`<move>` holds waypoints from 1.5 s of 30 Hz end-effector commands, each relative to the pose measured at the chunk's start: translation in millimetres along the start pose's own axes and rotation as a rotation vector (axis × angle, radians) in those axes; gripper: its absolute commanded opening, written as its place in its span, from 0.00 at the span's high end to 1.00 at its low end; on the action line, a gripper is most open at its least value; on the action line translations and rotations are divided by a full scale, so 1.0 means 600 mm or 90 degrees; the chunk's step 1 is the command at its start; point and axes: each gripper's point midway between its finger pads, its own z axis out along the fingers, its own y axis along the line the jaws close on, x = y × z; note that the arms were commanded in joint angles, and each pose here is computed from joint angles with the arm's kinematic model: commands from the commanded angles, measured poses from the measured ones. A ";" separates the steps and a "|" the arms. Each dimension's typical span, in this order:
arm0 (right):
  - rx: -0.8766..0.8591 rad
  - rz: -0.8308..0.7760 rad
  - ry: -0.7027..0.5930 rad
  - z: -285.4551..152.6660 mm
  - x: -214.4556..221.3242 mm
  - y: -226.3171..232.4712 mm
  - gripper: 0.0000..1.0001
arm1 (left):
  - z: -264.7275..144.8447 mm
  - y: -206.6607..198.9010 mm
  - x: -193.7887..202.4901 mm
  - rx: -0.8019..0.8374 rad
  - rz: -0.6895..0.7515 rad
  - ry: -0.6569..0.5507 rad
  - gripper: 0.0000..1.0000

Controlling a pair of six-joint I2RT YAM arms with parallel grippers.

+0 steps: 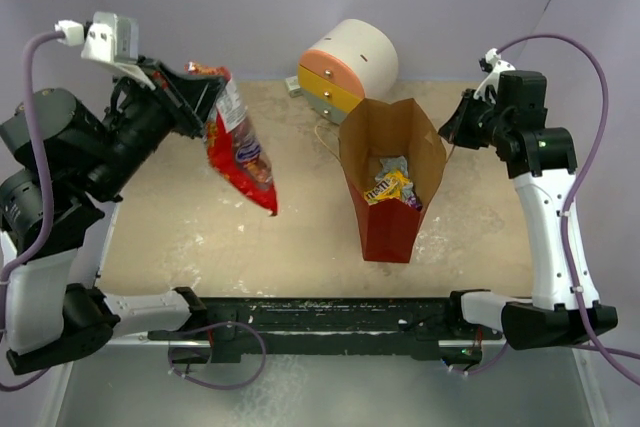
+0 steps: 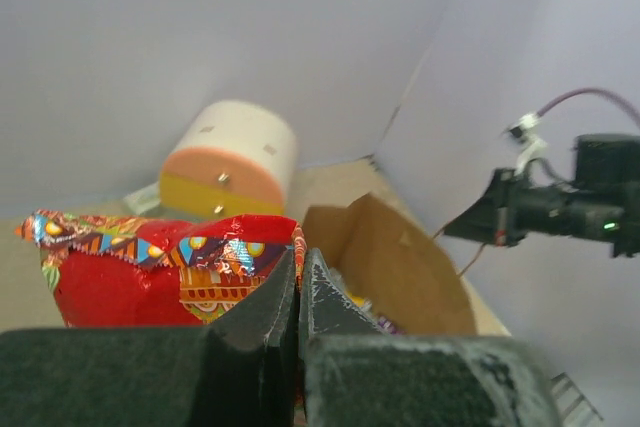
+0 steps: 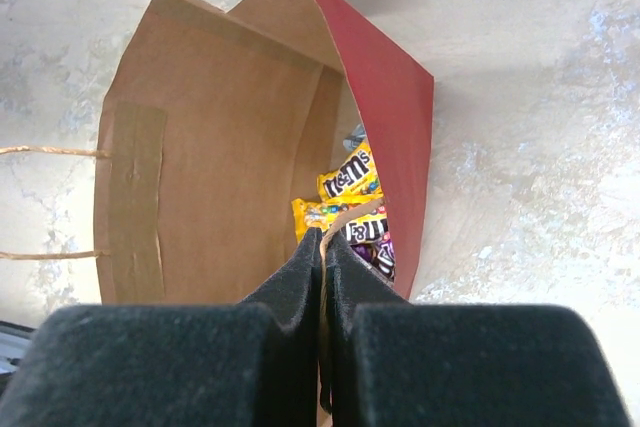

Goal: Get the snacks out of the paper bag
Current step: Place the snack at the center of the board.

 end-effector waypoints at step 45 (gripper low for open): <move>-0.037 -0.017 -0.018 -0.011 -0.020 0.036 1.00 | 0.169 0.259 0.535 -0.326 0.104 0.536 0.20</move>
